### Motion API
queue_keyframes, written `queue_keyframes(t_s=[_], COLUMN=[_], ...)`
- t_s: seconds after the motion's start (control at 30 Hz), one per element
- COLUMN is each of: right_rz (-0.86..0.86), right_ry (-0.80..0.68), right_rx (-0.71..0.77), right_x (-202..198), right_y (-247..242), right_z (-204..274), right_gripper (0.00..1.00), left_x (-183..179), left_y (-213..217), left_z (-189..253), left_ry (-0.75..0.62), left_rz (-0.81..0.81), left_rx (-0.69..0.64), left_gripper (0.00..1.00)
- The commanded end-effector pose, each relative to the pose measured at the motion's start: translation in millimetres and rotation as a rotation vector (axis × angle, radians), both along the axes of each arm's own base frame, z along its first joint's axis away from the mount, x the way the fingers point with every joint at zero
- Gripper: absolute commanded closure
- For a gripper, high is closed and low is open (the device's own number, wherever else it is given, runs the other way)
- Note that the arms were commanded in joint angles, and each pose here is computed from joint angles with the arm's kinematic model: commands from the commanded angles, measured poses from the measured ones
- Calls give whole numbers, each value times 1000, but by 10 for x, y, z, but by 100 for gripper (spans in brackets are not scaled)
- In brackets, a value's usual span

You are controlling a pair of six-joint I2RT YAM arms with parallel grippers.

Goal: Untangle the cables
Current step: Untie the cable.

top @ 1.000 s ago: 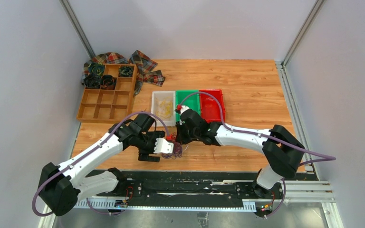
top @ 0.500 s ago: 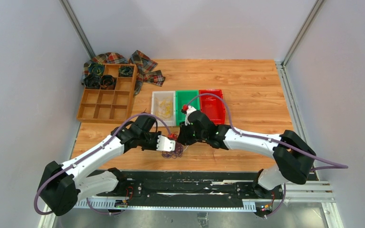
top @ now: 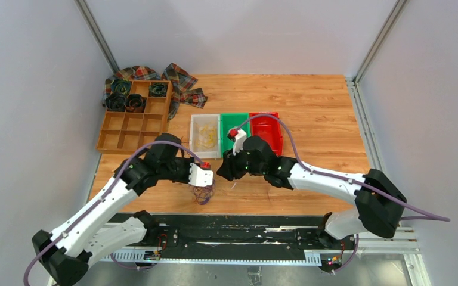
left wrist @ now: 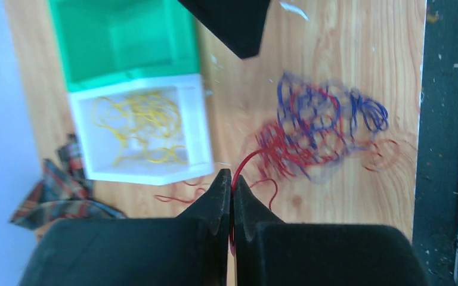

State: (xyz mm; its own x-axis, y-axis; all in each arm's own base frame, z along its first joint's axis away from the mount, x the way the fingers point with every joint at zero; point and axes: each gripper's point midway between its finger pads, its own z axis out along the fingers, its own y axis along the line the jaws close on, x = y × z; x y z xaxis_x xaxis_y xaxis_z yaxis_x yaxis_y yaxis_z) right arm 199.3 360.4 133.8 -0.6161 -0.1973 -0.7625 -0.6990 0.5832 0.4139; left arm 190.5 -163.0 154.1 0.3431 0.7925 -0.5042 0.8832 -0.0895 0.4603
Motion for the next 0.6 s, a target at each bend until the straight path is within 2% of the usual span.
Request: queue_keyframes(t_s=[0.0, 0.1, 0.23, 0.37, 0.57], right_rz=[106, 220, 292, 264, 84], right_ry=[-168, -232, -339, -347, -352], right_rx=[172, 237, 201, 218, 210], right_x=[-35, -267, -532, -544, -253], right_y=[132, 281, 463, 591, 638], right_z=[555, 706, 728, 768, 804], right_gripper=[60, 57, 55, 55, 58], left_x=[-201, -244, -272, -289, -419], left_y=[-89, -89, -65, -84, -97], left_z=[391, 514, 641, 816, 963], left_ry=[-6, -15, -33, -29, 11], left_rz=[-62, -56, -56, -37, -61], left_rx=[-106, -140, -153, -192, -219], left_gripper=[99, 99, 99, 99, 100])
